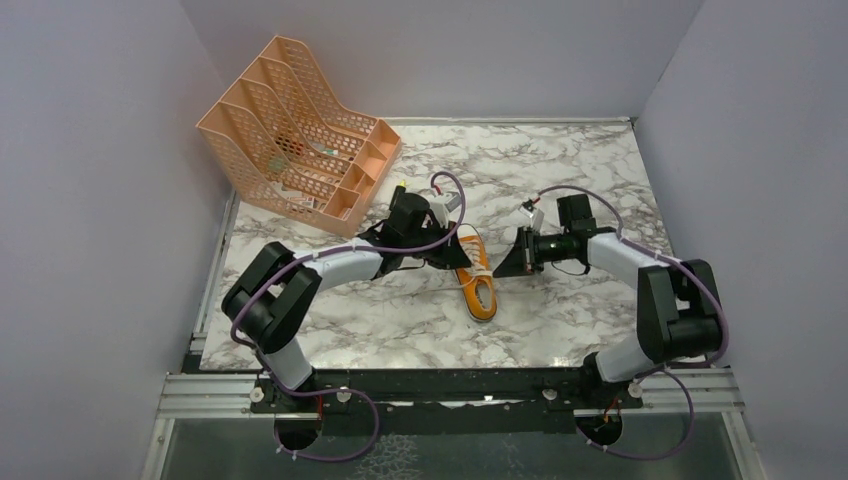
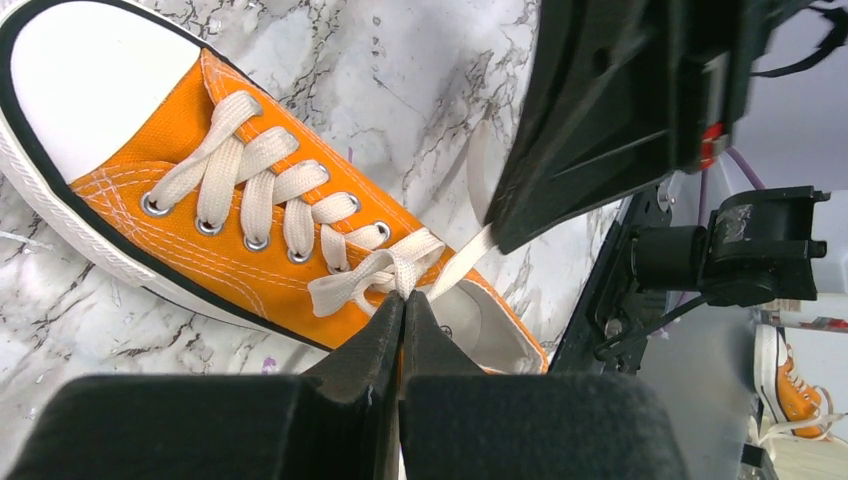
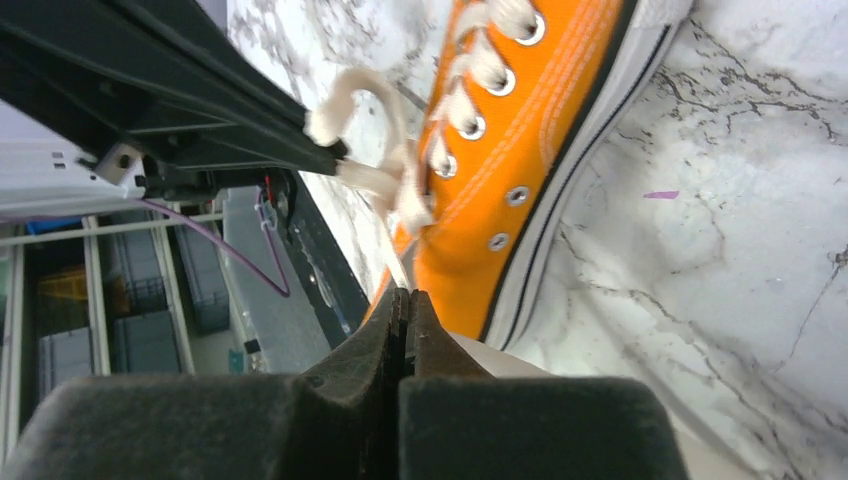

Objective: Tie the shoes

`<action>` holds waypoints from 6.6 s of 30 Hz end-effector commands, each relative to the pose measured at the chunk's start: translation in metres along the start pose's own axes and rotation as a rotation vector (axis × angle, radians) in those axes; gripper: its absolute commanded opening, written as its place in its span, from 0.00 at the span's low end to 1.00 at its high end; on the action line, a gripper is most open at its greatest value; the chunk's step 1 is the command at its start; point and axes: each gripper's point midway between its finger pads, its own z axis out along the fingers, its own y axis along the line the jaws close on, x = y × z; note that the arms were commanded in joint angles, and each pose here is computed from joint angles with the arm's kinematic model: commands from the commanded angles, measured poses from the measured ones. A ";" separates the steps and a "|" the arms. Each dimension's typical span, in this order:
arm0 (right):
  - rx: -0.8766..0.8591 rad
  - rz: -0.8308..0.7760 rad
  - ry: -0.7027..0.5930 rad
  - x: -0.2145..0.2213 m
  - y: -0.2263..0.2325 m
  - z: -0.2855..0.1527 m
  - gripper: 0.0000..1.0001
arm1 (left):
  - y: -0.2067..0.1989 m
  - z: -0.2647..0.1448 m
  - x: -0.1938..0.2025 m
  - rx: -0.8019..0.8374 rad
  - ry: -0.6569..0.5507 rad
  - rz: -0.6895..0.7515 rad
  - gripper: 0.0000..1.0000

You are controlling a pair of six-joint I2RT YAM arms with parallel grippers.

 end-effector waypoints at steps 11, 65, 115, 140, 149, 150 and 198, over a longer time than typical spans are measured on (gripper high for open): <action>0.127 0.208 -0.108 0.003 0.023 0.001 0.01 | -0.021 -0.030 0.023 0.060 0.028 0.080 0.00; 0.195 0.157 -0.087 0.005 0.012 0.001 0.01 | -0.003 0.027 -0.007 0.039 0.198 0.462 0.35; 0.259 0.289 -0.168 0.015 0.014 0.007 0.01 | -0.011 0.037 0.004 0.034 0.226 0.557 0.35; 0.222 0.311 -0.199 -0.004 0.023 0.015 0.01 | -0.013 0.020 -0.018 -0.084 0.154 0.584 0.00; 0.289 0.344 -0.308 -0.019 0.023 0.024 0.01 | -0.022 0.015 -0.011 -0.064 0.174 0.494 0.00; 0.303 0.347 -0.327 -0.021 0.021 0.023 0.01 | -0.023 0.015 -0.010 -0.060 0.177 0.492 0.00; 0.403 0.099 -0.265 0.019 0.028 0.008 0.01 | 0.002 0.031 -0.026 0.034 0.240 0.367 0.30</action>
